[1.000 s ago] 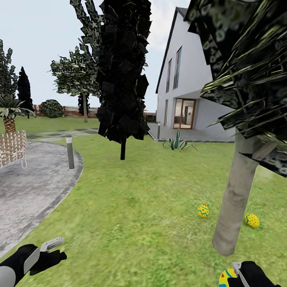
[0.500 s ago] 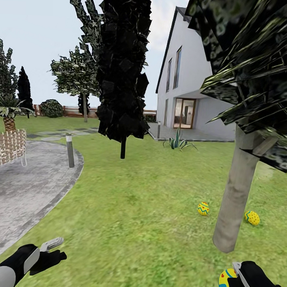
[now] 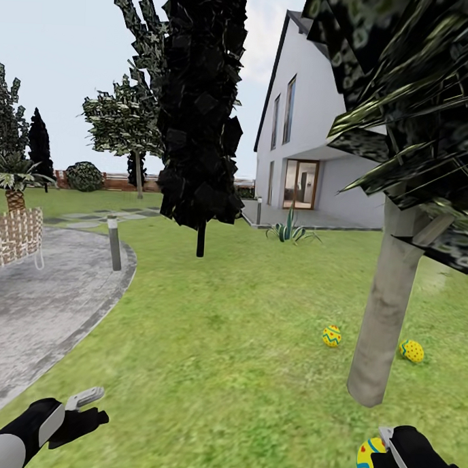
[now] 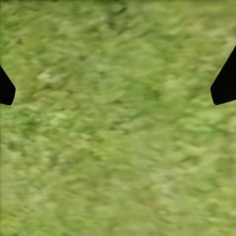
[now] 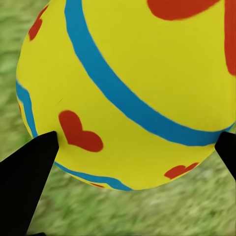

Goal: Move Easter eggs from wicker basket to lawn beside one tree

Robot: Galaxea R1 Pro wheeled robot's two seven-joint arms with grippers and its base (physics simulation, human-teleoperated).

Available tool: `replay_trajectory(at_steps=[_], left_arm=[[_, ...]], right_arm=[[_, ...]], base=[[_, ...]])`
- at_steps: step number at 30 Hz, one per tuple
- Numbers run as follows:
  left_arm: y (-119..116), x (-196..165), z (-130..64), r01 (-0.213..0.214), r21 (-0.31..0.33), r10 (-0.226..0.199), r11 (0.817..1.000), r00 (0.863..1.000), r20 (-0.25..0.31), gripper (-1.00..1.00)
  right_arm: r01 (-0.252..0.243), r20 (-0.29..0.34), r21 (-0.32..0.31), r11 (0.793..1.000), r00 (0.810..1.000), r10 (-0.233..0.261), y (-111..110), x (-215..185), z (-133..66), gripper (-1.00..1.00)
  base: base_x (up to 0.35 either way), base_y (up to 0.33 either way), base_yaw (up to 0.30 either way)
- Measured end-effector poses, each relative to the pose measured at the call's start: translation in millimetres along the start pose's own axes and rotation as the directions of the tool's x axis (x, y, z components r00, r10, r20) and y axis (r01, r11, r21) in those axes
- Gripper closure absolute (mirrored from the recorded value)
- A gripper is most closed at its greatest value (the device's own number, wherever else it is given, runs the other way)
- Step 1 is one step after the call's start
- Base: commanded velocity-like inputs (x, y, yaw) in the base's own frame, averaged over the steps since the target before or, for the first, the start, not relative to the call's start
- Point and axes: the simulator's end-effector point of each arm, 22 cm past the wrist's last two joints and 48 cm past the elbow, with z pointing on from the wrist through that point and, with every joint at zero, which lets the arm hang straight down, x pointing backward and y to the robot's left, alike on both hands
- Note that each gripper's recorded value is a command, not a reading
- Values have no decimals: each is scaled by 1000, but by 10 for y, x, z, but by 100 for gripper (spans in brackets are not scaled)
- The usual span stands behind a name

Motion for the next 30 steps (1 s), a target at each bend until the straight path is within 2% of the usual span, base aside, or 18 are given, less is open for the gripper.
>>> replay_trajectory(at_steps=[12, 19, 30], left_arm=[[77, 167, 195, 0, 0, 0, 1000, 1000, 0, -100], [66, 171, 198, 0, 1, 0, 1000, 1000, 0, -100], [148, 326, 375, 0, 0, 0, 1000, 1000, 1, -100]], right_arm=[[-2, 2, -5, 1000, 1000, 2, 63, 143, 222, 100], [-2, -20, -9, 1000, 1000, 2, 81, 236, 263, 100], [-3, -22, -7, 1000, 1000, 3, 113, 380, 467, 100]], base=[[0, 0, 0], [0, 0, 0], [0, 0, 0]])
